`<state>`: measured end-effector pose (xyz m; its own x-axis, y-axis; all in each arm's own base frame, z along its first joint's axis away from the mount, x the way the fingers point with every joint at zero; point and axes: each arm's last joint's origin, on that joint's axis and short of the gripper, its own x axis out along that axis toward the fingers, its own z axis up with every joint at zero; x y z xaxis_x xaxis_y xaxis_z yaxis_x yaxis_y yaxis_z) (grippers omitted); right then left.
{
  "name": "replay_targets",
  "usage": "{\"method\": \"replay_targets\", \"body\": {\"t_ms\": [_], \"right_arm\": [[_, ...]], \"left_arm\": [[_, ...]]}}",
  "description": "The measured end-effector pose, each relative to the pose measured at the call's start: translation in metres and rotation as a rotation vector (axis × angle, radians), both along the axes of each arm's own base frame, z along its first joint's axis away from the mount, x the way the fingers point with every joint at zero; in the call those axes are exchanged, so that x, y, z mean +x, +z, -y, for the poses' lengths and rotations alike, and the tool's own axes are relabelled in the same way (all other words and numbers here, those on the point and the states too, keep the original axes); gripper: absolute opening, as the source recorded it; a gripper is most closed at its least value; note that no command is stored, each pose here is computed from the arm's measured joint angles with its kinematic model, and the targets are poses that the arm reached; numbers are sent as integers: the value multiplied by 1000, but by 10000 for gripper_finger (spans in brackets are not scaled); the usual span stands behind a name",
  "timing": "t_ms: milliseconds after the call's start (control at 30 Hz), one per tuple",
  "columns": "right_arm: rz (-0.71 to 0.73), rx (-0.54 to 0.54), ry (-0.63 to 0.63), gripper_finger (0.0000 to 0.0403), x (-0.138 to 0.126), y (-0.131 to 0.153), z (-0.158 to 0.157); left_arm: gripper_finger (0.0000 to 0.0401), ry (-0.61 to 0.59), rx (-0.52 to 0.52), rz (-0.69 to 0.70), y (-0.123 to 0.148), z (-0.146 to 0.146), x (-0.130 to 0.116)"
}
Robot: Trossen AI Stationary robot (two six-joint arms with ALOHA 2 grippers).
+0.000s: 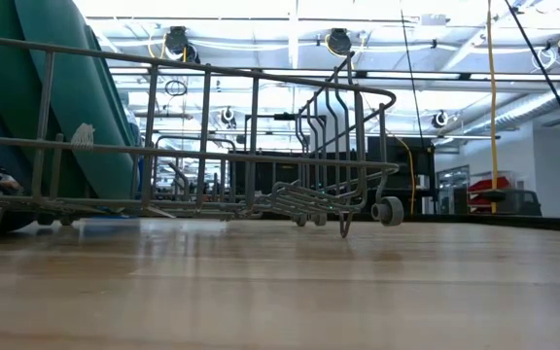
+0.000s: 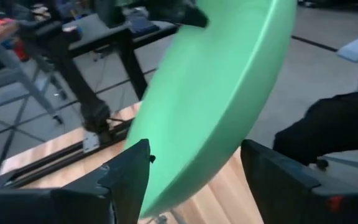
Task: Sort dishes
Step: Put the light green plate into the gray dish rack
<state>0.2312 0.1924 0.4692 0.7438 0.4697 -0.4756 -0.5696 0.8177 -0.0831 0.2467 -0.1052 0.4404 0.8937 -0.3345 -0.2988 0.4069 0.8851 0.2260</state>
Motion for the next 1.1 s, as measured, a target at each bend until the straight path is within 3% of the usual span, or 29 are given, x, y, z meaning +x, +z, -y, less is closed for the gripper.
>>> {"method": "replay_targets", "body": {"t_ms": [233, 433, 633, 733, 900, 1100], "right_arm": [[15, -11, -22, 1, 7, 1, 8], [23, -9, -24, 1, 9, 2, 12], [47, -26, -35, 18, 10, 3, 13], [56, -39, -62, 50, 10, 3, 14], [72, -92, -153, 141, 12, 1, 15], [121, -178, -259, 241, 5, 6, 24]], "left_arm": [[203, -44, -13, 3, -2, 4, 6], [105, -99, 0, -3, -4, 8, 5], [23, -217, 82, 23, -6, 19, 0], [12, -244, 110, 19, -8, 23, -2], [10, -218, 143, -1, -10, 27, -5], [9, -182, 93, -48, -11, 29, -9]]}}
